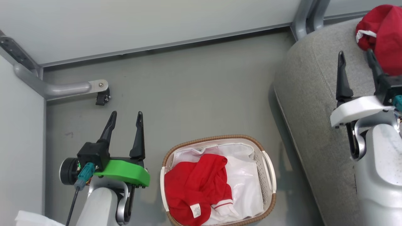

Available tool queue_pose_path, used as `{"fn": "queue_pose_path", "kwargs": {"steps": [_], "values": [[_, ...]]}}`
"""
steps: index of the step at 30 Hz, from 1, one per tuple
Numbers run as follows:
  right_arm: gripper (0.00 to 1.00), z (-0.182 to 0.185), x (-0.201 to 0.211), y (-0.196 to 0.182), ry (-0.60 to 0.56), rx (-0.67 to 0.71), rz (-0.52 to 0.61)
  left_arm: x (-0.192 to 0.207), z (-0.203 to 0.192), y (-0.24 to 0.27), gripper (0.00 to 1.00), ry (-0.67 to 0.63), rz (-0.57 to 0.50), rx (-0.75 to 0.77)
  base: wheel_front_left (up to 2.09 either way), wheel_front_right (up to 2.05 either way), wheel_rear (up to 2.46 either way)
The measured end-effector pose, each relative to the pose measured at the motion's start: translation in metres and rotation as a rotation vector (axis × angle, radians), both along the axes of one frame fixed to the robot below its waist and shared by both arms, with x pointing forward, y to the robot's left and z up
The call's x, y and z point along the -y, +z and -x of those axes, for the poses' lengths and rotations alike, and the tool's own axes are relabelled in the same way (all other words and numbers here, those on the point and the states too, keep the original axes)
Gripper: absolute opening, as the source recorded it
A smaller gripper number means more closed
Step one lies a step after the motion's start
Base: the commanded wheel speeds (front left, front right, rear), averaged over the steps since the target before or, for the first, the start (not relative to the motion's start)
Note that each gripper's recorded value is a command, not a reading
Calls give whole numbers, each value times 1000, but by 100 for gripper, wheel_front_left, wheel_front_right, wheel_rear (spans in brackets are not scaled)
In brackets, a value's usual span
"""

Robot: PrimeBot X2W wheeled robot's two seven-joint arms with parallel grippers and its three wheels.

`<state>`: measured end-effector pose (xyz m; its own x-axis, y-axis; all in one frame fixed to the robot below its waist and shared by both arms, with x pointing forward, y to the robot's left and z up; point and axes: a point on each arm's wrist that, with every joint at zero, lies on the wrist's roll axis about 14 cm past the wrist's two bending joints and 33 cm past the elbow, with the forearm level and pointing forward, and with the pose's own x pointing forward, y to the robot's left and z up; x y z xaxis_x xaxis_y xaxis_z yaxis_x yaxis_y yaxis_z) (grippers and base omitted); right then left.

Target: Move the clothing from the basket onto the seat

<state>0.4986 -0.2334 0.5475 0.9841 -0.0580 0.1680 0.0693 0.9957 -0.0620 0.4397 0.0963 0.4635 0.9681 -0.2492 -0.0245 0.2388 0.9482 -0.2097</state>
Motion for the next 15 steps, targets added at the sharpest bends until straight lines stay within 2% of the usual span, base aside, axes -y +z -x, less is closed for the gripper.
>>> {"fn": "queue_pose_path", "kwargs": {"steps": [7,15], "values": [[100,23,-43,-17,100,-46,-57,-41,25,5,100,117,-20,2,0,0,0],[100,64,-64,-44,156,-107,-183,-52,53,4,100,154,0,-12,0,0,0]]}}
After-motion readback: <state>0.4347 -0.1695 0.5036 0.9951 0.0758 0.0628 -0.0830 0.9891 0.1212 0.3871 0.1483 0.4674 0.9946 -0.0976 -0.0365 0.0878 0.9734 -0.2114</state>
